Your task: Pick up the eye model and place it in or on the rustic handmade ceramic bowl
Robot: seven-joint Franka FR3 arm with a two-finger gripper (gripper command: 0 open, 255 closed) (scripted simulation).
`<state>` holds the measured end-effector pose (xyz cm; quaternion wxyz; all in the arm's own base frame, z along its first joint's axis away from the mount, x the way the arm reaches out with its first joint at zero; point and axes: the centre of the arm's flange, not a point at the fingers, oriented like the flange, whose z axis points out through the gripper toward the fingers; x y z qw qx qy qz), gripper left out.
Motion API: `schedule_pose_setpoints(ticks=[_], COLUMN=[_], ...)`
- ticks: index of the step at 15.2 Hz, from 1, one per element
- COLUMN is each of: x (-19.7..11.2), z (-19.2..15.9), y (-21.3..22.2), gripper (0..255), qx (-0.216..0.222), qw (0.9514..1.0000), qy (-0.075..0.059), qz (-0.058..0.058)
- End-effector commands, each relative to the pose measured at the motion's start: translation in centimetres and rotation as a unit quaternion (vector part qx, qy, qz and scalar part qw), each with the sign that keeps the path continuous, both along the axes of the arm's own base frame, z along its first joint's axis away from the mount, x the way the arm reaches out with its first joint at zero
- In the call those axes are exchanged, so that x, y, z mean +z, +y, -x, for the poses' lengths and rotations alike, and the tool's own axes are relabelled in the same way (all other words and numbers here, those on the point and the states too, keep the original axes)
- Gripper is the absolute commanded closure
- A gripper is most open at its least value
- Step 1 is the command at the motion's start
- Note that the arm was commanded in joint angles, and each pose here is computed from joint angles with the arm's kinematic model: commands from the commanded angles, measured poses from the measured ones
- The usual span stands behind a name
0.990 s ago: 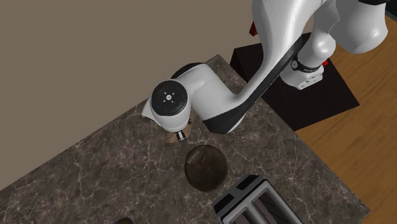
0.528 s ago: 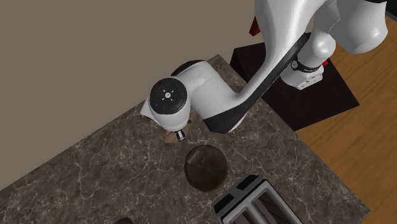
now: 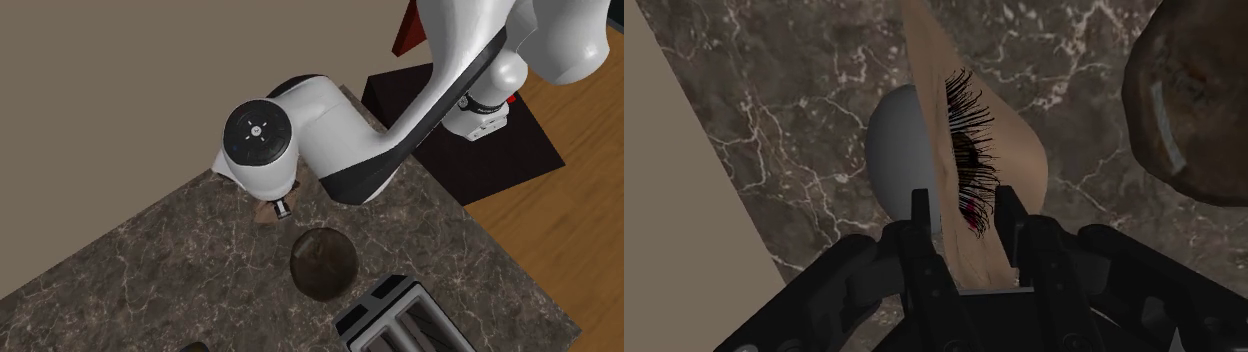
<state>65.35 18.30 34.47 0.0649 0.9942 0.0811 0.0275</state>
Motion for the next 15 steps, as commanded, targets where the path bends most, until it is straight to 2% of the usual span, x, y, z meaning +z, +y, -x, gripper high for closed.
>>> schedule_pose_setpoints(ticks=[1, 12, 15], x=[1.1, 6.8, 7.8], z=[0.0, 0.0, 1.0], y=[-0.1, -0.1, 3.6], gripper=[255, 255, 255], qx=[0.0, 0.0, 0.0], qw=[1.0, 1.0, 1.0], qy=[0.0, 0.0, 0.0], qz=[0.0, 0.0, 0.0])
